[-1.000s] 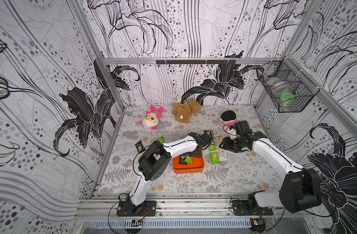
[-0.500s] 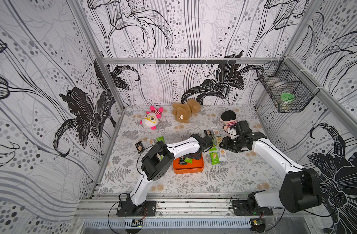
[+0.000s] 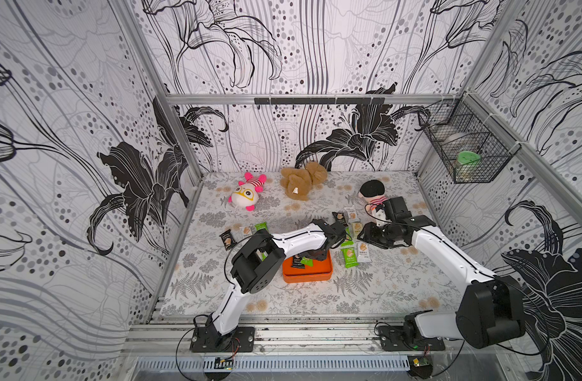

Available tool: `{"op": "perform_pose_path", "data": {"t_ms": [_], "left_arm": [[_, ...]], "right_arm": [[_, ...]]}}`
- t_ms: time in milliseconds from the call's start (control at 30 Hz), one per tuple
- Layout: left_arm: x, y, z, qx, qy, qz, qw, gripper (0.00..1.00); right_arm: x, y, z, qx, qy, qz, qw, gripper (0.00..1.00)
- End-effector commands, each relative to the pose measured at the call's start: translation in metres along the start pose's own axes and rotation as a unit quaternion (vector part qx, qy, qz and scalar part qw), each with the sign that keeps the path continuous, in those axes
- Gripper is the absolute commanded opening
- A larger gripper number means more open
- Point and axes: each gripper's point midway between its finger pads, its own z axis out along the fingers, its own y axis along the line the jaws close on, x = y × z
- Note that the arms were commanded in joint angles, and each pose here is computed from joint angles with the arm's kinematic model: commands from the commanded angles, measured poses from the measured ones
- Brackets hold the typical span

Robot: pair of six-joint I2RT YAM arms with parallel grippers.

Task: Take the cookies out of the storage box
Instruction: Pick up the cookie from the storage box.

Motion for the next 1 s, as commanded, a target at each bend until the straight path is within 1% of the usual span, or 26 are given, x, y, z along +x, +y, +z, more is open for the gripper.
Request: {"op": "perform_pose_path", "data": {"t_ms": [0,167,367,700,867,967], "left_arm": [[0.005,0.003,0.005,-0.011,0.002,0.011,1.000,0.53],[0.002,0.005,-0.001,-0.003,-0.006,0.003,1.000,0.50],[-0.008,0.008,-0.022,0.013,-0.027,-0.014,0.999,0.48],[-0.021,0.016,-0.053,0.037,-0.054,-0.037,0.997,0.48],[-0.027,0.024,-0.071,0.071,-0.063,-0.067,0.993,0.48],[-0.030,0.037,-0.079,0.094,-0.068,-0.095,0.989,0.48]], "right_arm": [[0.002,-0.005,-0.003,0.006,-0.007,0.010,1.000,0.53],[0.001,-0.004,-0.006,0.005,-0.009,0.010,1.000,0.53],[0.000,-0.002,-0.009,0.003,-0.014,0.012,1.000,0.53],[-0.002,0.001,-0.011,0.000,-0.016,0.011,1.000,0.53],[-0.005,0.005,-0.009,-0.008,-0.015,0.011,1.000,0.53],[-0.010,0.009,-0.008,-0.018,-0.016,0.015,1.000,0.53]]}}
